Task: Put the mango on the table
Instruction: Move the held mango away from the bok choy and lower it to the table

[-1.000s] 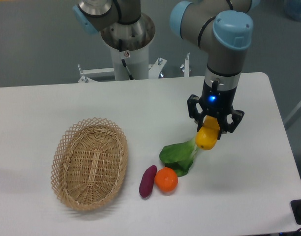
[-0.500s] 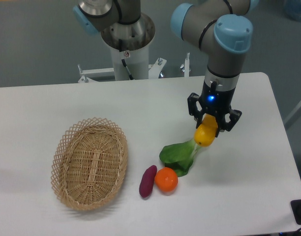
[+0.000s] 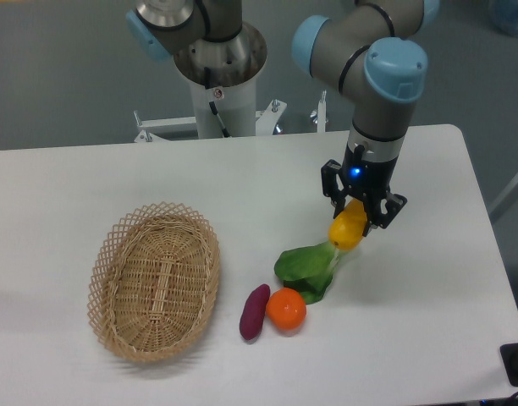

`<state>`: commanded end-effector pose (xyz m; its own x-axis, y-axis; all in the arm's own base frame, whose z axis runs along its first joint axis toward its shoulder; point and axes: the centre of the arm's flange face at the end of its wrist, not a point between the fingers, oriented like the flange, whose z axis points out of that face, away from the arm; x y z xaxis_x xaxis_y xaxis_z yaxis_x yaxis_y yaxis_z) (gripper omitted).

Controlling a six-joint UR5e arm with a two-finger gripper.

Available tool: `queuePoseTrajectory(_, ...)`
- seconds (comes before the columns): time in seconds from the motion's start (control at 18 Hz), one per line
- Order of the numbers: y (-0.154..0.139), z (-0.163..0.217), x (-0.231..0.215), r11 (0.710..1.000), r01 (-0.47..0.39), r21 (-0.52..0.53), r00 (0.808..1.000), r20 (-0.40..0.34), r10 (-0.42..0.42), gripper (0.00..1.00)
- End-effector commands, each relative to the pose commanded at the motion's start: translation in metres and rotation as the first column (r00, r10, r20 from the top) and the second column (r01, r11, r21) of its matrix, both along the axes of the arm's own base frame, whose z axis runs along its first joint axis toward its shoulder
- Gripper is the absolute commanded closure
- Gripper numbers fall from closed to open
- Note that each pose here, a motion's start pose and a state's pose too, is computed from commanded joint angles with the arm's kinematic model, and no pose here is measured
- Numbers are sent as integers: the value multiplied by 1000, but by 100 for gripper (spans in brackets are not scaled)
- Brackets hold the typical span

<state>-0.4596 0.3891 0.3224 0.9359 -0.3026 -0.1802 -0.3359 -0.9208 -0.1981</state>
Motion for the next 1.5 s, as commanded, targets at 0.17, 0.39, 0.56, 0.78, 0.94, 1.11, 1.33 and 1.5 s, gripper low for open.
queuePoseTrajectory(0.17,0,-21,-5,999,18,-38,1000,0,-18,48)
queuePoseTrajectory(0.39,-25,-43,-17,987,120,-105,993,-2,-121,49)
queuePoseTrajectory(0.56,-40,-58,-30,980,162,-116,987,3,-163,49)
queuePoseTrajectory(0.78,-54,-75,-42,977,173,-121,985,-1,-174,49)
queuePoseTrajectory(0.94,-77,-86,-48,972,196,-130,981,12,-196,49)
queuePoseTrajectory(1.11,-98,-92,-56,965,224,-137,975,15,-224,49)
queuePoseTrajectory(1.33,-103,-97,-58,960,242,-142,970,20,-241,49)
queuePoseTrajectory(1.5,-106,-99,-59,961,237,-140,972,26,-235,49)
